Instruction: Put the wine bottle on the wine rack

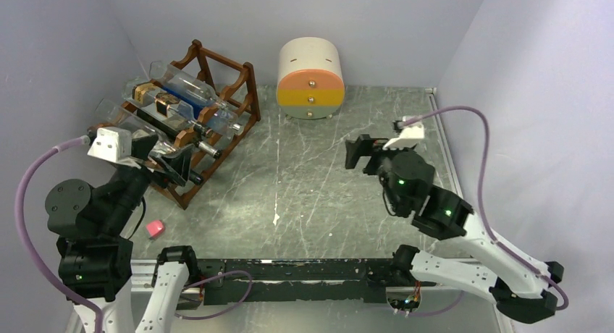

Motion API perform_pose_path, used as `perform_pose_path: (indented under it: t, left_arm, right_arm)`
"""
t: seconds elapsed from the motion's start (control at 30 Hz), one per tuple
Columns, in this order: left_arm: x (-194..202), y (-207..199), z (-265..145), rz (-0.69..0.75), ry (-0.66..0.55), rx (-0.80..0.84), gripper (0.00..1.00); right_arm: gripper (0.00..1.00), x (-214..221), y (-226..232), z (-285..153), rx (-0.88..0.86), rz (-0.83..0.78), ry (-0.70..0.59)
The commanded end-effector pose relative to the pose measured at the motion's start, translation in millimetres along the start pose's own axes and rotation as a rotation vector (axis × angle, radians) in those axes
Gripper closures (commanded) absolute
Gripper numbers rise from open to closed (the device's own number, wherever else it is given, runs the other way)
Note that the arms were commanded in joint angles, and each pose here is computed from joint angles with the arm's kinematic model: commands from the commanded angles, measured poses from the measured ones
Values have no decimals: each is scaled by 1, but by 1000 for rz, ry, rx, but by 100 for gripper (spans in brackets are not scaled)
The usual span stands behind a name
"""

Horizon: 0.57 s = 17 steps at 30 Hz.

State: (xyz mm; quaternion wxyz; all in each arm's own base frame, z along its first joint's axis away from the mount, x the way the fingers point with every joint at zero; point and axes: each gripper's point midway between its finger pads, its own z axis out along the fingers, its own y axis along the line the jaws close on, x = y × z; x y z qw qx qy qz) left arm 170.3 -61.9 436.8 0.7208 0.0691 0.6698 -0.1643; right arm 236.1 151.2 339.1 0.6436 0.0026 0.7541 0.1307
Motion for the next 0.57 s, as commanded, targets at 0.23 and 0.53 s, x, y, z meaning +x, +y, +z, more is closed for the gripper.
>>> perform_pose_path:
  t: [0.23, 0.53]
  left_arm:
    - [-21, 15, -8, 73, -24, -100, 9]
    - [-19, 14, -6, 68, -19, -88, 9]
  right_arm:
    - [1, -75, -49, -59, -23, 47, -215]
    - [2, -83, -50, -70, -70, 55, -237]
